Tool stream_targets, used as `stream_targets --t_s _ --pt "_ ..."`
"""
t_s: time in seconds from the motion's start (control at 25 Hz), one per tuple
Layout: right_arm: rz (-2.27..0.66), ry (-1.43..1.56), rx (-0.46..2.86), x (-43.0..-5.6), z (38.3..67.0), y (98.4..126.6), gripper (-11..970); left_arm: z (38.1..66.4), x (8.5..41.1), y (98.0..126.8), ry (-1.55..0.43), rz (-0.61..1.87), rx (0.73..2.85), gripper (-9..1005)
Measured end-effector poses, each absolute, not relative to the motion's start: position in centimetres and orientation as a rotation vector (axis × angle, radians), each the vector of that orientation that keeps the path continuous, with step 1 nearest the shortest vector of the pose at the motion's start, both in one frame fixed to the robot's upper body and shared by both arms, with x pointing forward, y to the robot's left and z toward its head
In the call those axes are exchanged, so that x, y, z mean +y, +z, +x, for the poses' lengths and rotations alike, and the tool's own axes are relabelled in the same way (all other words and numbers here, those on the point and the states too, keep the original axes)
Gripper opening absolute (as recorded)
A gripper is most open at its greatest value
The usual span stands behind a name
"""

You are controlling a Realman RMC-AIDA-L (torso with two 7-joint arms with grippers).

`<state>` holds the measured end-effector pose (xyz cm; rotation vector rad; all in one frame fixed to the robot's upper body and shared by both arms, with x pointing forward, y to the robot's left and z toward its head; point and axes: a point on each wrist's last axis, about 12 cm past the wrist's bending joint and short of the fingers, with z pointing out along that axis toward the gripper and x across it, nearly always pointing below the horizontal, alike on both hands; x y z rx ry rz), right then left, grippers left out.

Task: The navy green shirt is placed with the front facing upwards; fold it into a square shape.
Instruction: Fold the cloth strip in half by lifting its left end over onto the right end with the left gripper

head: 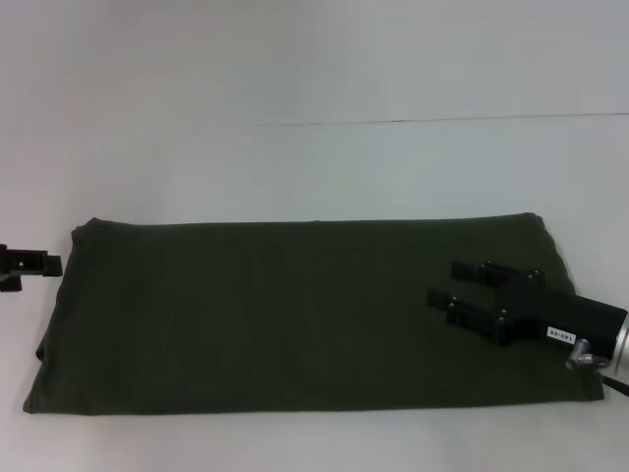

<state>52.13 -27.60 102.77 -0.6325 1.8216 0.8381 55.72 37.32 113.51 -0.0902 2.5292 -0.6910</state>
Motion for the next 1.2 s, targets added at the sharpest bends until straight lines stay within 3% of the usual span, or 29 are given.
stream_targets --t_s 1.2 --pt "-0.645 0.844 1.822 -27.2 52.4 102.9 645 56.4 35.6 110.4 -0.617 -0.067 2.614 698"
